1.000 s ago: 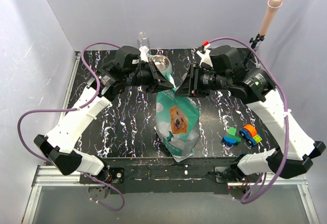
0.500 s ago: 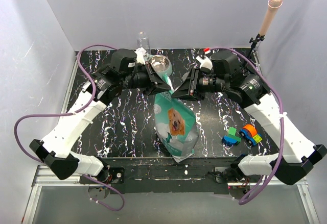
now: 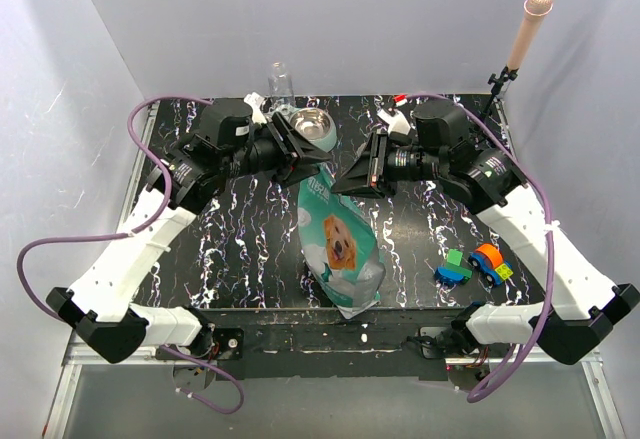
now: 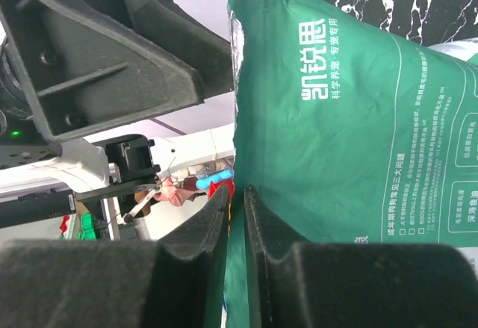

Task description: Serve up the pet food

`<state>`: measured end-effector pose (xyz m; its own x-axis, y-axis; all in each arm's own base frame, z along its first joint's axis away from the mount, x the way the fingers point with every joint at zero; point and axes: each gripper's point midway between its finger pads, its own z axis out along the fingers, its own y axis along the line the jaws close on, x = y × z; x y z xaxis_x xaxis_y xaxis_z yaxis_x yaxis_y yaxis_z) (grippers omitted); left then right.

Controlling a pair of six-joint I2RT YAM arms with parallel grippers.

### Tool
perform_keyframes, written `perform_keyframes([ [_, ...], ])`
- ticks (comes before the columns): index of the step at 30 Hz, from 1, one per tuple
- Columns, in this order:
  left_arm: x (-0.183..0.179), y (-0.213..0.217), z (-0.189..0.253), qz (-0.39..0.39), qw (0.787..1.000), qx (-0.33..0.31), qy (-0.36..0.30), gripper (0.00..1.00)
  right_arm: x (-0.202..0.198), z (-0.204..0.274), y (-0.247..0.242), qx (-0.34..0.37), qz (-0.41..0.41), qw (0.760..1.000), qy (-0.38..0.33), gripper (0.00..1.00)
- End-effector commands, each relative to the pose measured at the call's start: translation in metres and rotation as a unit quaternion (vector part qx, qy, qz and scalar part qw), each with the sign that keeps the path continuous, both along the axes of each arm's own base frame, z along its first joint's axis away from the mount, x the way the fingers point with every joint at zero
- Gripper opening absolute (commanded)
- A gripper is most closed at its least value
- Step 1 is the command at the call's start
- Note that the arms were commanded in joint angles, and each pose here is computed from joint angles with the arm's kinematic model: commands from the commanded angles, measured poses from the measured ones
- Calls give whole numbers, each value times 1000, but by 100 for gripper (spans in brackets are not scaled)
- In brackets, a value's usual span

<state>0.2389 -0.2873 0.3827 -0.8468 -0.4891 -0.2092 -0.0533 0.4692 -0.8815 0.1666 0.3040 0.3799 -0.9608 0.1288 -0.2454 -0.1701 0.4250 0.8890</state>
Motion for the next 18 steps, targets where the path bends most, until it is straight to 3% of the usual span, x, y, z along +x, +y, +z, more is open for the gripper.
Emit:
perform_keyframes([
  [1, -2, 2, 7, 10, 1000, -23, 4, 41, -7, 27, -3, 34, 6, 999, -39, 23],
  [13, -1, -4, 9, -5, 1000, -27, -2, 35, -10, 17, -32, -66, -3, 993, -99, 23],
  [18, 2, -5, 9, -11, 1000, -25, -3, 36, -14, 19, -32, -64, 10, 993, -101, 24],
])
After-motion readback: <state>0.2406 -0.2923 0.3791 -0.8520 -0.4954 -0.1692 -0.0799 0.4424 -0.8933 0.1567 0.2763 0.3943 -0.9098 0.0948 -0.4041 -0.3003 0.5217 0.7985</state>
